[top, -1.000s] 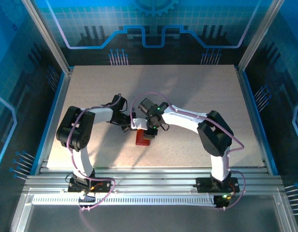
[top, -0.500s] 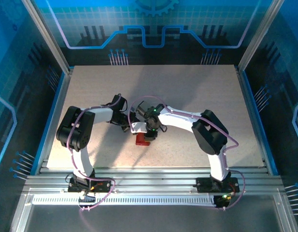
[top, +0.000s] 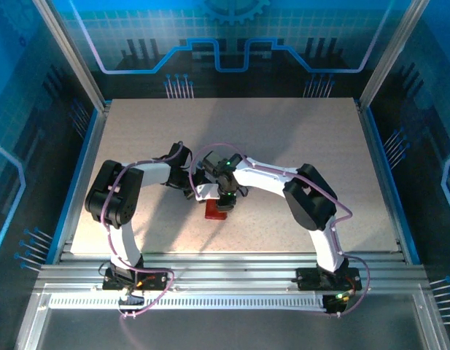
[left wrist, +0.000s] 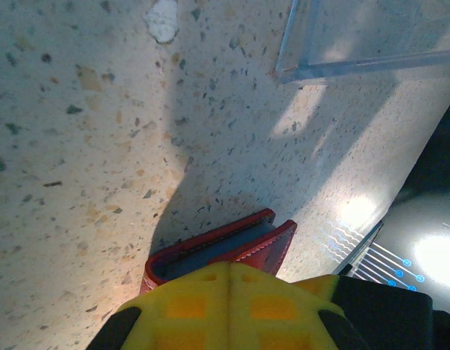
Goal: Take the credit cards out of the card holder
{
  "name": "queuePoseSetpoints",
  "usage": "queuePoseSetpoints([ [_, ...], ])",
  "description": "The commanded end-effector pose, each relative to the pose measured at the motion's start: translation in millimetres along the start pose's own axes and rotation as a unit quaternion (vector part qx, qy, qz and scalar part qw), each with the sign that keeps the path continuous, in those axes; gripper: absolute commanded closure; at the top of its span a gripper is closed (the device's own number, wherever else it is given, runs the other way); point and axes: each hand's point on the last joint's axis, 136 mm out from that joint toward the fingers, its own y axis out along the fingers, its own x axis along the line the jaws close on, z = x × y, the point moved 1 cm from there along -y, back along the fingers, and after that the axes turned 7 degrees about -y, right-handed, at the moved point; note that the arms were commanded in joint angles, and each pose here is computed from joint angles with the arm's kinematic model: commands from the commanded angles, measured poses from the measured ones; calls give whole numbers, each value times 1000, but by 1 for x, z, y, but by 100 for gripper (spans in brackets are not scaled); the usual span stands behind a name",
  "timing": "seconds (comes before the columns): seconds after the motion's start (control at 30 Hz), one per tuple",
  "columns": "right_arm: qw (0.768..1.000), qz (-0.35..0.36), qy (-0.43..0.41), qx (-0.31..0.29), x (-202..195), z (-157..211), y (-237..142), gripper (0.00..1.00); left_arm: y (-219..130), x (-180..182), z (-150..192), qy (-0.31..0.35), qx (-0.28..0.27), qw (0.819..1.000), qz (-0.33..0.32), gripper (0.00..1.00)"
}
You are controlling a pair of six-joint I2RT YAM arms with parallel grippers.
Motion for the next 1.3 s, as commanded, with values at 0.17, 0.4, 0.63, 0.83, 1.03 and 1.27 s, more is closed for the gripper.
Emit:
queuePoseSetpoints([
  [0.17,999,-36,-18,23,13,1,7,63,3,12,5,-11,17,1000,-10,100],
  [0.4,999,-40,-21,24,14,-2,11,71,4,12,5,-12,18,1000,-11,100],
  [0.63,999,-27,-17,19,12,-2,10,81,4,12,5,-12,17,1000,-12,100],
  [0.83,1000,-5,-11,-1,9,-6,4,85,4,14,5,-11,17,1000,-18,100],
  [1.03,1000,14,-5,-27,12,-9,-2,90,2,16,4,-9,14,1000,-25,100],
  [1.27,997,34,9,-61,14,-11,-9,93,2,16,3,-9,13,999,-28,100],
])
